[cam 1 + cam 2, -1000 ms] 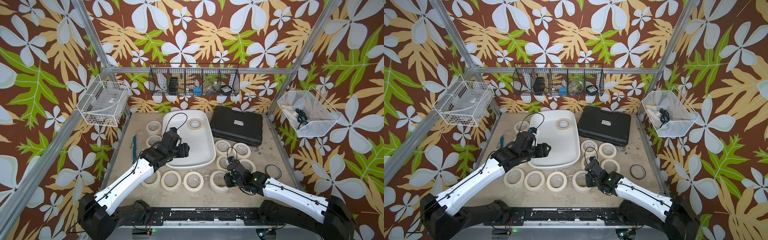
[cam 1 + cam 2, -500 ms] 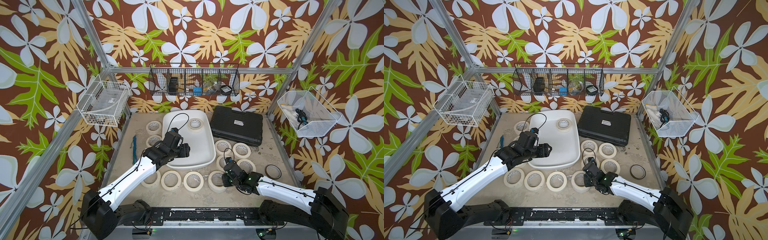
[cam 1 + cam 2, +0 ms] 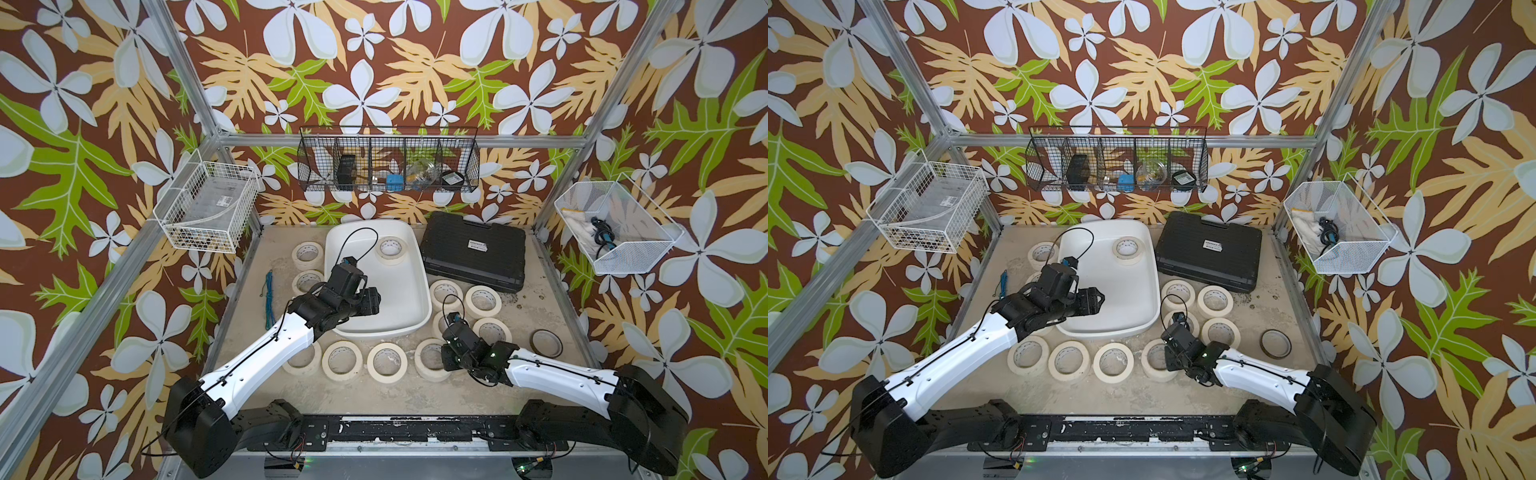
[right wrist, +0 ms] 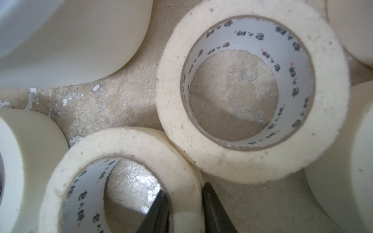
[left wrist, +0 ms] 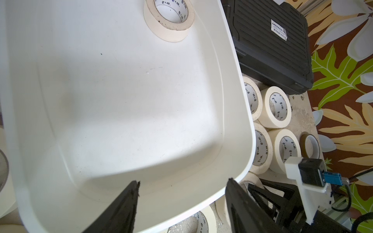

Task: Take out the art tape in the storage box
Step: Place the art tape at the center of the board, then pick up the art tape from the storage box.

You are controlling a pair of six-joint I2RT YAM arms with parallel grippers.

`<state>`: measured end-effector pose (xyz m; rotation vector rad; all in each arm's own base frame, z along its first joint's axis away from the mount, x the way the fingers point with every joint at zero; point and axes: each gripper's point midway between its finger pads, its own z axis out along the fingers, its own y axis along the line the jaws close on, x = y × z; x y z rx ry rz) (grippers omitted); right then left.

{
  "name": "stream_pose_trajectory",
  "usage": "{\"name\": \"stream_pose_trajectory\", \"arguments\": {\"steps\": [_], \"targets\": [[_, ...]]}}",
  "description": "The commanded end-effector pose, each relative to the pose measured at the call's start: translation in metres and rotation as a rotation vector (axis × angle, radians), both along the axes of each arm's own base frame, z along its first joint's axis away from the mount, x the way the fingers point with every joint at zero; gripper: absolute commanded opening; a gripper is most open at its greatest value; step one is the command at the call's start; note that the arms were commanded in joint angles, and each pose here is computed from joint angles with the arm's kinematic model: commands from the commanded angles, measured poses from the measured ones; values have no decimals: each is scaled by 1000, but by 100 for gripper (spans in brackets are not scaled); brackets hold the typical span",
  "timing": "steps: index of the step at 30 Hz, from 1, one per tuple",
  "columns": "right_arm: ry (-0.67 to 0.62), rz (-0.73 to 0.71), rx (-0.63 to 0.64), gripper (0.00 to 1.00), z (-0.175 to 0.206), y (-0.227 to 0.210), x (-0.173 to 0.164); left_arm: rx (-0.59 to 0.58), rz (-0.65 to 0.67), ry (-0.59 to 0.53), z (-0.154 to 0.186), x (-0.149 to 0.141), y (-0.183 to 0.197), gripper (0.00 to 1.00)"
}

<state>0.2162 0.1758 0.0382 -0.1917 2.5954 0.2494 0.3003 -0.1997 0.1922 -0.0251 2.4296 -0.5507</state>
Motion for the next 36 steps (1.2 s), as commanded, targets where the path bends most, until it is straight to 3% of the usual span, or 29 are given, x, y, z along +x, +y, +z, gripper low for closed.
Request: {"name": "stream_pose_trajectory", "arguments": {"steps": [1, 7, 13, 24, 36], "targets": [[-38, -8, 12, 34, 10, 2, 7, -12, 0, 1, -3, 3, -3, 71], [-32, 14, 33, 39, 28, 8, 6, -2, 5, 7, -6, 11, -7, 71], [-47, 37, 78, 42, 62, 14, 5, 39, 34, 1, -7, 40, -8, 71], [-49, 80, 140, 43, 103, 20, -3, 36, 142, 46, -24, 135, -14, 70], [-40, 81, 160, 50, 109, 21, -6, 54, 226, 69, -64, 219, -22, 70]]}}
